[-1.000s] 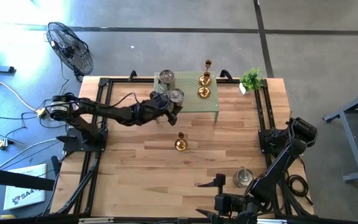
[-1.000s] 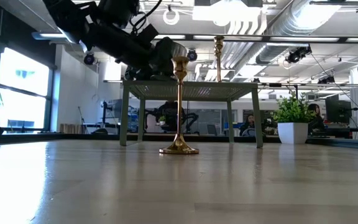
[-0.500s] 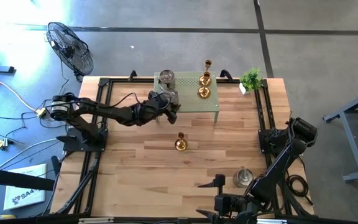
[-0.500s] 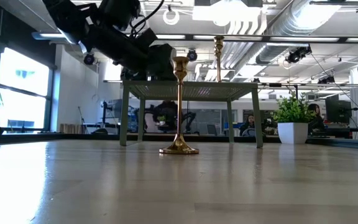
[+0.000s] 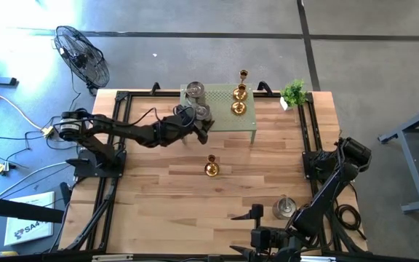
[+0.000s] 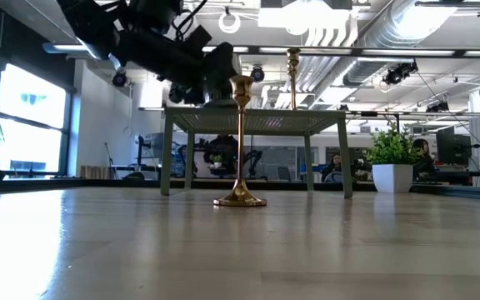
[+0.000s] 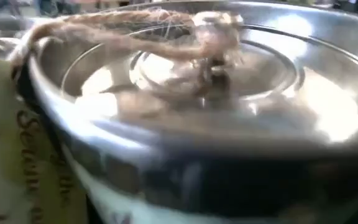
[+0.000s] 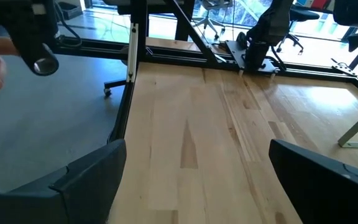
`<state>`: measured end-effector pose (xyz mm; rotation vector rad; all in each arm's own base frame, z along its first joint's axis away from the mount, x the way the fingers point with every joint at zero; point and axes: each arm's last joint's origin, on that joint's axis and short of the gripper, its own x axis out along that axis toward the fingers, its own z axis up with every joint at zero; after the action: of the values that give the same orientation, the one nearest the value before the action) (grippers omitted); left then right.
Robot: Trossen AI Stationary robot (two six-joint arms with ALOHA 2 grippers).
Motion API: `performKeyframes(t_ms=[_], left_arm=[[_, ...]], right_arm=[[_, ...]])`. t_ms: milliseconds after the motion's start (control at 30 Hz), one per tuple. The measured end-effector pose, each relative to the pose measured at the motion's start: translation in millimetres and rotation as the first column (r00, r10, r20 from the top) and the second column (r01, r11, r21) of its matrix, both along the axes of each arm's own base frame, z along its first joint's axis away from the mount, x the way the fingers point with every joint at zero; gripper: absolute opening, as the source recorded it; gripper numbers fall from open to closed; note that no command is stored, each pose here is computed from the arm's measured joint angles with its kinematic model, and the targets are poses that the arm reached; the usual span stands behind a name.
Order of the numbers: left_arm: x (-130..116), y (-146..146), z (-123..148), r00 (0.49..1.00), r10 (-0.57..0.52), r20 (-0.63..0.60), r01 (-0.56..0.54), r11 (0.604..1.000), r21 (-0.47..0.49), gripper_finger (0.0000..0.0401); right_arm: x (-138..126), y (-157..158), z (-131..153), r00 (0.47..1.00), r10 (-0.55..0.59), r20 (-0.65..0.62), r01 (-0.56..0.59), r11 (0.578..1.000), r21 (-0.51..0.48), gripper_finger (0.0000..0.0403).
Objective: Pick & Place candle stick holders
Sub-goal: Put the left silver scented candle on the shelf
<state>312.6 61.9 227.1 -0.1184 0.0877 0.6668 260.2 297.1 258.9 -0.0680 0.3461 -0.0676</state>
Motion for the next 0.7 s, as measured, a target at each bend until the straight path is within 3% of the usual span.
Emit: performKeyframes(t_ms=[300,700], left_arm=[[0,1,11,0.997,0.037,0.068,-0.042,0.996,0.073,0.038],[3,3,21,0.996,0.075,0.052,-0.083,0.985,0.154,0.0378]], right_arm=[[2,-2,0,1.0,-0.005,0.0,0.005,1.0,0.001,0.0389],[8,-6,-1,1.0,0.015,-0.02,-0.014,1.0,0.013,0.0389]])
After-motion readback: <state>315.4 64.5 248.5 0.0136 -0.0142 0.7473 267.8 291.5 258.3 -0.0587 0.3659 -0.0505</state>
